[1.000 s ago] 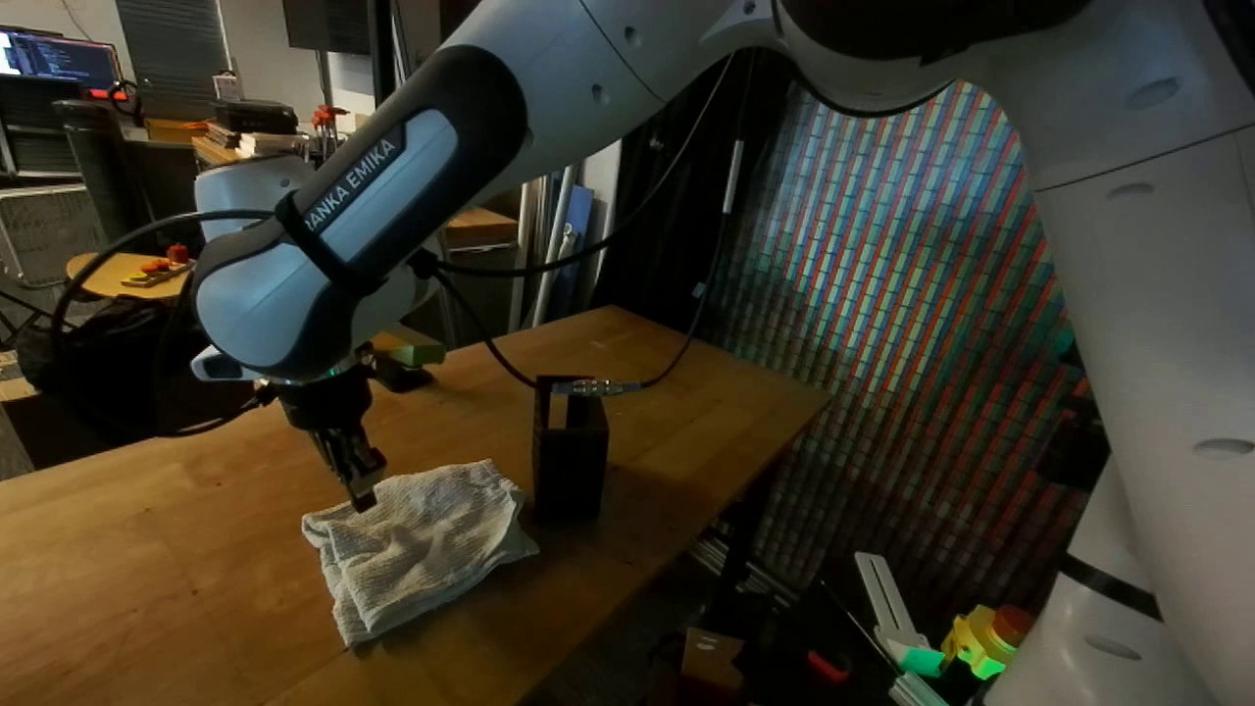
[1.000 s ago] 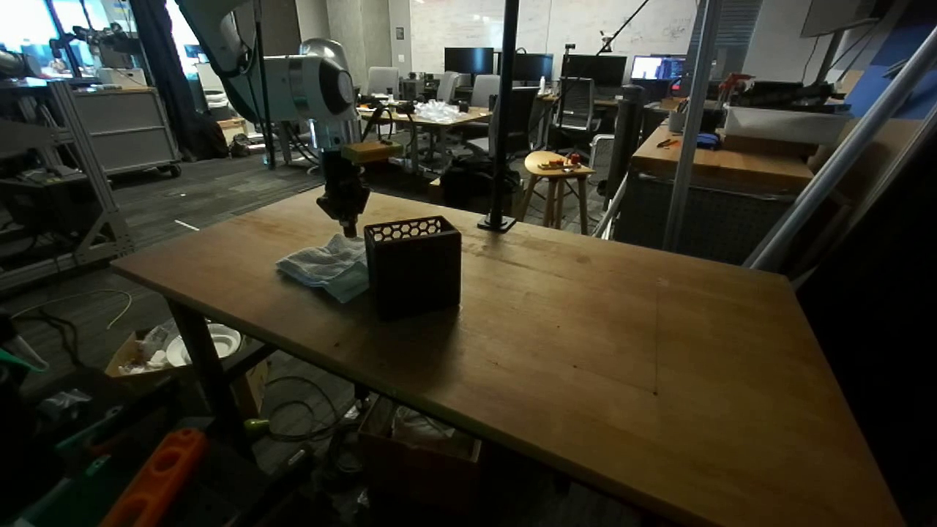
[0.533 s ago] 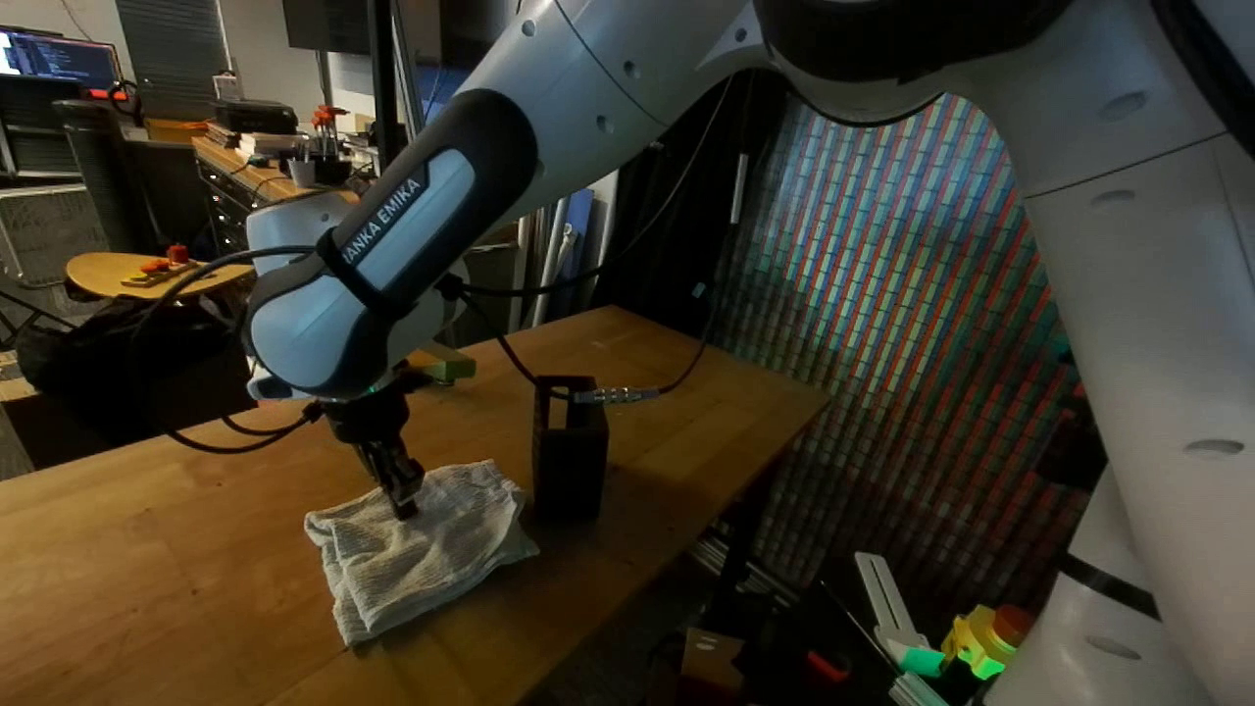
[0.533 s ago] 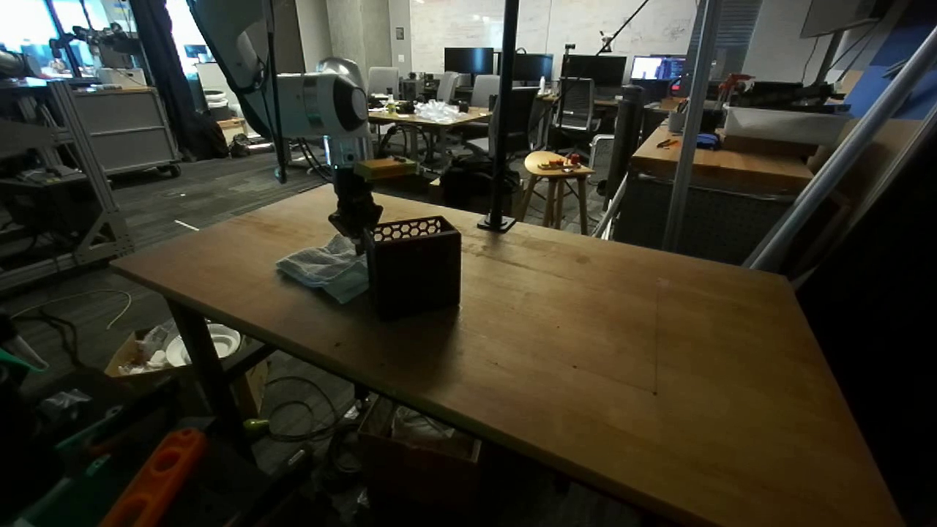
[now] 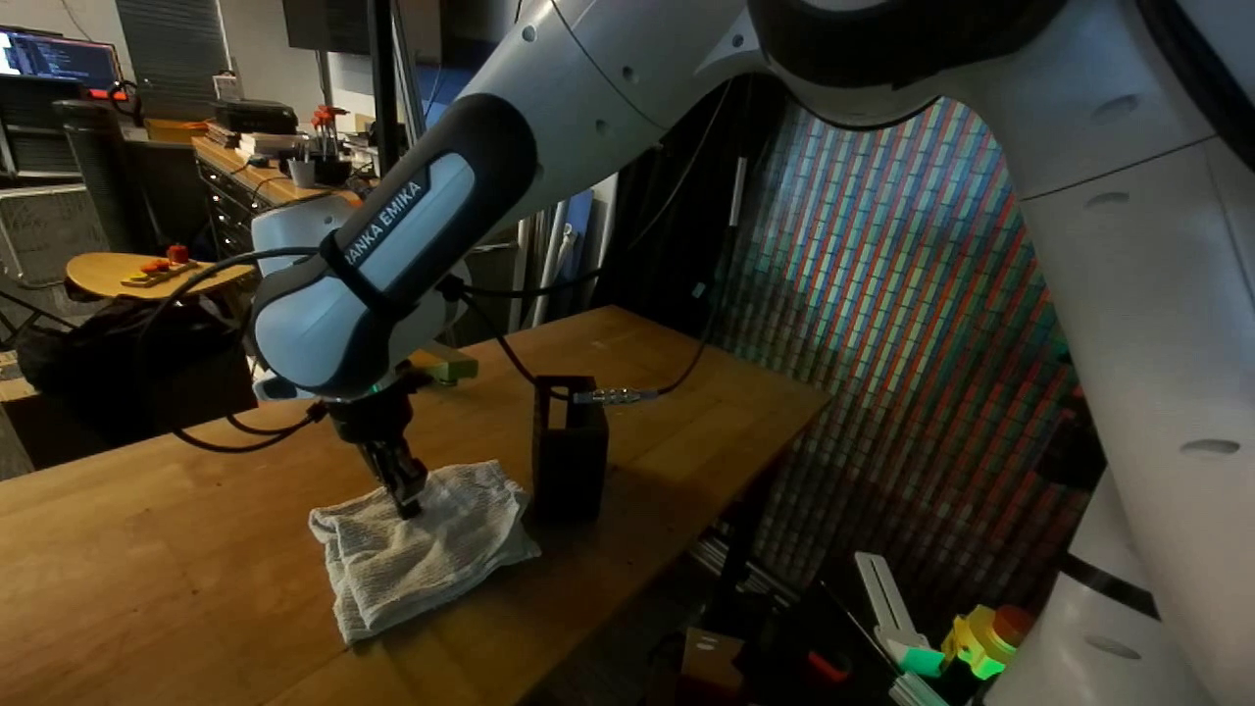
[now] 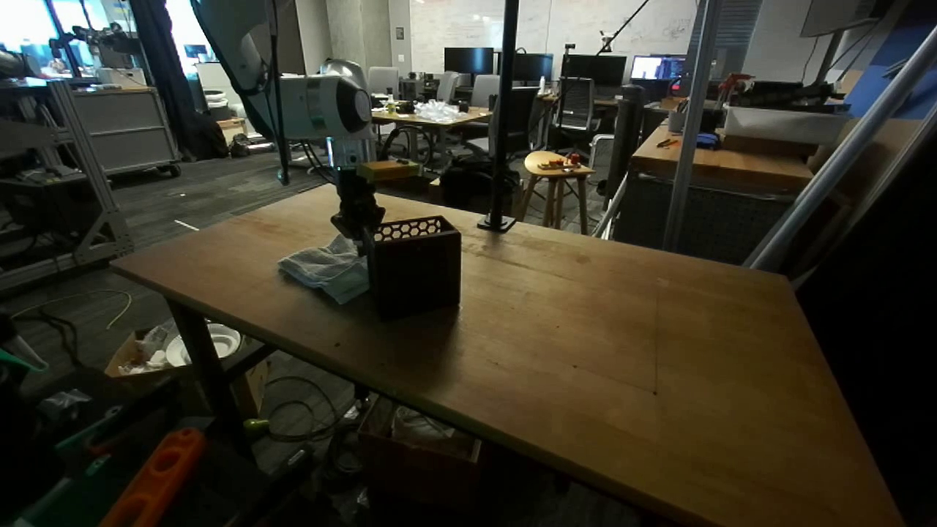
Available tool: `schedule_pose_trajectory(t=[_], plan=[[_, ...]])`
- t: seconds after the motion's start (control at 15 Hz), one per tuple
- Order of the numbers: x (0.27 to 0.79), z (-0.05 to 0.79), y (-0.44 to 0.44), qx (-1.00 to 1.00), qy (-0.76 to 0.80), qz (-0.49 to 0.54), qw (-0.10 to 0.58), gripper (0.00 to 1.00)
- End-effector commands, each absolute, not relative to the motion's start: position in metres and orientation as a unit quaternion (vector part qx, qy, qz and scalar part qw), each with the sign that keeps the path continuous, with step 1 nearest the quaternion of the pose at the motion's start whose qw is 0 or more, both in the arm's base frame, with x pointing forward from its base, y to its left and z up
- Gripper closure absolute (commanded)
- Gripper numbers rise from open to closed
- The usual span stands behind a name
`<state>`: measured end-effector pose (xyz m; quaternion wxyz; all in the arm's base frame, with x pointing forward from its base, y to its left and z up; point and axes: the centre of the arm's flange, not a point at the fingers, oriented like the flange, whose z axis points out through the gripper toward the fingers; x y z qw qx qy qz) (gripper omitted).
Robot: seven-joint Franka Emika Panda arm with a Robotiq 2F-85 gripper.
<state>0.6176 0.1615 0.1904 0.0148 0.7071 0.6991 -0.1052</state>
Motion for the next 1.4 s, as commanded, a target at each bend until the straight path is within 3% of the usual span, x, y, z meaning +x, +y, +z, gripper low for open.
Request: schedule_pose_trajectory(t=[0.0, 0.73, 1.33], plan=[[0.639, 0.186, 0.174, 0.705, 0.7, -0.108, 0.007, 1.0], [0.706, 0.196, 0.276, 0.71, 0.696, -0.107, 0.008, 1.0], [0.724, 0.213, 0.325, 0.734, 0.671, -0.102, 0.008, 1.0]])
